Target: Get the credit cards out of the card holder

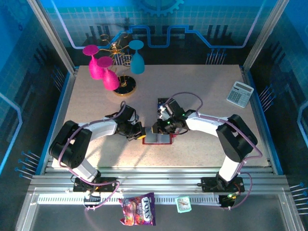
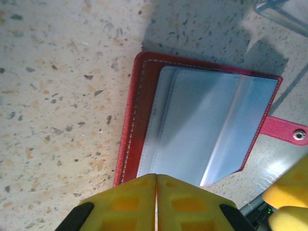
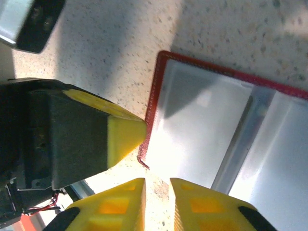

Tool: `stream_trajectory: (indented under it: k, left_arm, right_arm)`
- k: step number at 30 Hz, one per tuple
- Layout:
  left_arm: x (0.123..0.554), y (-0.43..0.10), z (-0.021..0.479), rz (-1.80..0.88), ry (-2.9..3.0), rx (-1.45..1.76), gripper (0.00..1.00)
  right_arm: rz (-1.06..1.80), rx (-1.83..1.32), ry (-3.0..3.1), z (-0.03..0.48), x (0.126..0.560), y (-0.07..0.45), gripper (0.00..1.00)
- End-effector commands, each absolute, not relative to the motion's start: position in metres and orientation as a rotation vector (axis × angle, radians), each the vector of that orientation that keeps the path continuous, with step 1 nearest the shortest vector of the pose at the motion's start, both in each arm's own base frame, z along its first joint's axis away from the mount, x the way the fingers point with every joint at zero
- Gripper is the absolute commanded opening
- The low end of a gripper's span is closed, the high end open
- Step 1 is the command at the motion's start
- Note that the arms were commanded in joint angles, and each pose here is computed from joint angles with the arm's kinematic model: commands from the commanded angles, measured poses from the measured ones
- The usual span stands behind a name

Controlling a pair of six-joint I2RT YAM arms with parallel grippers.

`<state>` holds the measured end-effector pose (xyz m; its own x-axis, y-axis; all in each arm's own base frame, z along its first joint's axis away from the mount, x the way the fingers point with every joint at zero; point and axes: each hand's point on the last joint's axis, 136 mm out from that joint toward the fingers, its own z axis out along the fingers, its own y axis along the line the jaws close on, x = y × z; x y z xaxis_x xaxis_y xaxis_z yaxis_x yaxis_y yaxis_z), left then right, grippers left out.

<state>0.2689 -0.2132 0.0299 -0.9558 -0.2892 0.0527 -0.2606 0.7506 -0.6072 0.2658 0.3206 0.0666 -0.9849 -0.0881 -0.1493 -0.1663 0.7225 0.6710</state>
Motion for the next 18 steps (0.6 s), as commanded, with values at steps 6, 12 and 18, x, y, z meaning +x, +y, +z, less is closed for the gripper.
stream_trajectory:
  k: [6,12,18]
  left_arm:
    - [0.258,-0.208,0.008,-0.96,2.965,-0.496,0.07]
    - [0.255,-0.204,0.004,-0.936,2.978,-0.507,0.07]
    - [0.257,-0.203,0.006,-0.938,2.974,-0.505,0.07]
  right_arm:
    - [1.218,-0.135,2.878,0.05,0.263,0.338,0.25]
    - [1.187,-0.127,2.925,0.039,0.26,0.338,0.28]
    - [1.096,-0.124,2.981,0.029,0.256,0.331,0.31]
